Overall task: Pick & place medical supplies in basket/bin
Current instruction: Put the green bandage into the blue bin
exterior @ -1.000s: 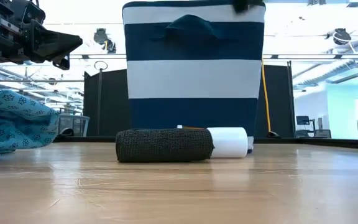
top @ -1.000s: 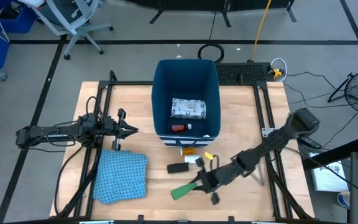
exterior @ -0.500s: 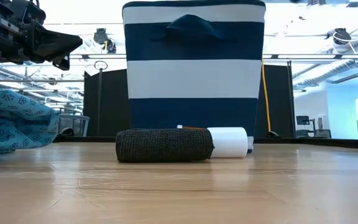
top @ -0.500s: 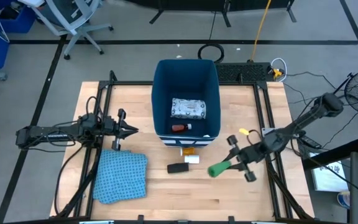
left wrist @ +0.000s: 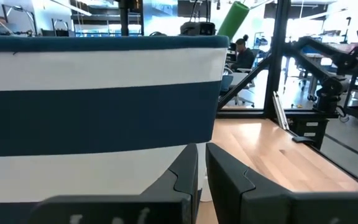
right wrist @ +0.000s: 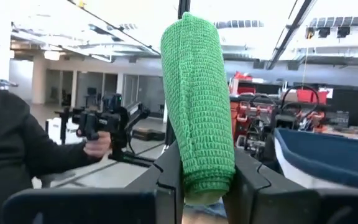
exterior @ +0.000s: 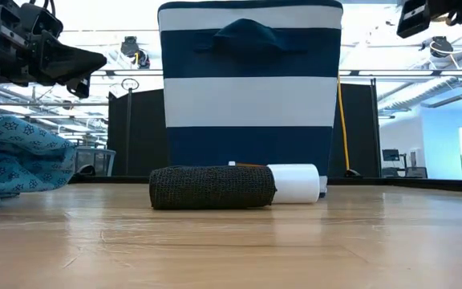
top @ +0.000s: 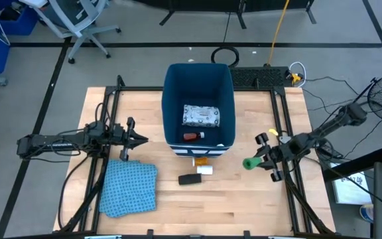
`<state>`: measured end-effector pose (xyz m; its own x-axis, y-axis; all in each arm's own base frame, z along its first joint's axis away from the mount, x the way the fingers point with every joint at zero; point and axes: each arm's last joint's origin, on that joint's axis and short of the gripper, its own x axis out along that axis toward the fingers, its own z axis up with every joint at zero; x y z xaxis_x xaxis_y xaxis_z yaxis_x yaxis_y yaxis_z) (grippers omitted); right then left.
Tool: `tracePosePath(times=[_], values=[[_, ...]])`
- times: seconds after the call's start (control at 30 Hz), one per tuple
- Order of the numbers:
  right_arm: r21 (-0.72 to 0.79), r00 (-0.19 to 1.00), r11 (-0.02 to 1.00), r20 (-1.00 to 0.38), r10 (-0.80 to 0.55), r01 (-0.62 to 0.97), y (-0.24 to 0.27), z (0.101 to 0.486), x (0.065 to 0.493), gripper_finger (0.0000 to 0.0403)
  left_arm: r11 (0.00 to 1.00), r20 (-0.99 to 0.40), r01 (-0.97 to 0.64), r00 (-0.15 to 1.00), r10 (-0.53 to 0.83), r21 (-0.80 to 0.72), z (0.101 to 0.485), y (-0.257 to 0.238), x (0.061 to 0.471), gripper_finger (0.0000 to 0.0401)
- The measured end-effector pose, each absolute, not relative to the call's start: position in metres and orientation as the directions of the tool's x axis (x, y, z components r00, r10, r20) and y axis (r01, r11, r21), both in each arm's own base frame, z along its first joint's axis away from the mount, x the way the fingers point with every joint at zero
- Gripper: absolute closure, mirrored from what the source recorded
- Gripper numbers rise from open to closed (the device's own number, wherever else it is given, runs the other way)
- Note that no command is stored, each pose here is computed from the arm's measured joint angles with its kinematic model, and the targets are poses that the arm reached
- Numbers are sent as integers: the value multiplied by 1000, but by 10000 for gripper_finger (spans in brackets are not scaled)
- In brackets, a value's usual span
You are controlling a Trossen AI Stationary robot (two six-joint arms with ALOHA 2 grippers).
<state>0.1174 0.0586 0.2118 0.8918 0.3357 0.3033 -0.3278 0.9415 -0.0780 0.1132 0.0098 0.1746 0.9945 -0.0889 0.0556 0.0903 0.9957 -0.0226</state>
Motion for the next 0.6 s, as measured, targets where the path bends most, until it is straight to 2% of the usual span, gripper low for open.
tracePosePath(times=[0.23, 0.37, 0.47, 0.6], values=[[-57, 916, 949, 246, 316, -311, 53, 208, 112, 338, 996, 50, 89, 995, -88, -21, 174, 10, 113, 364], [12, 952, 979, 234, 197, -205, 49, 217, 117, 338, 996, 50, 89, 995, -88, -20, 174, 10, 113, 364], [-1, 969, 984, 173, 177, -179, 51, 244, 130, 338, 997, 51, 81, 995, -80, -19, 174, 10, 113, 364], [-67, 980, 994, 174, 95, -85, 50, 310, 153, 338, 999, 52, 30, 998, -29, -21, 174, 12, 113, 364]])
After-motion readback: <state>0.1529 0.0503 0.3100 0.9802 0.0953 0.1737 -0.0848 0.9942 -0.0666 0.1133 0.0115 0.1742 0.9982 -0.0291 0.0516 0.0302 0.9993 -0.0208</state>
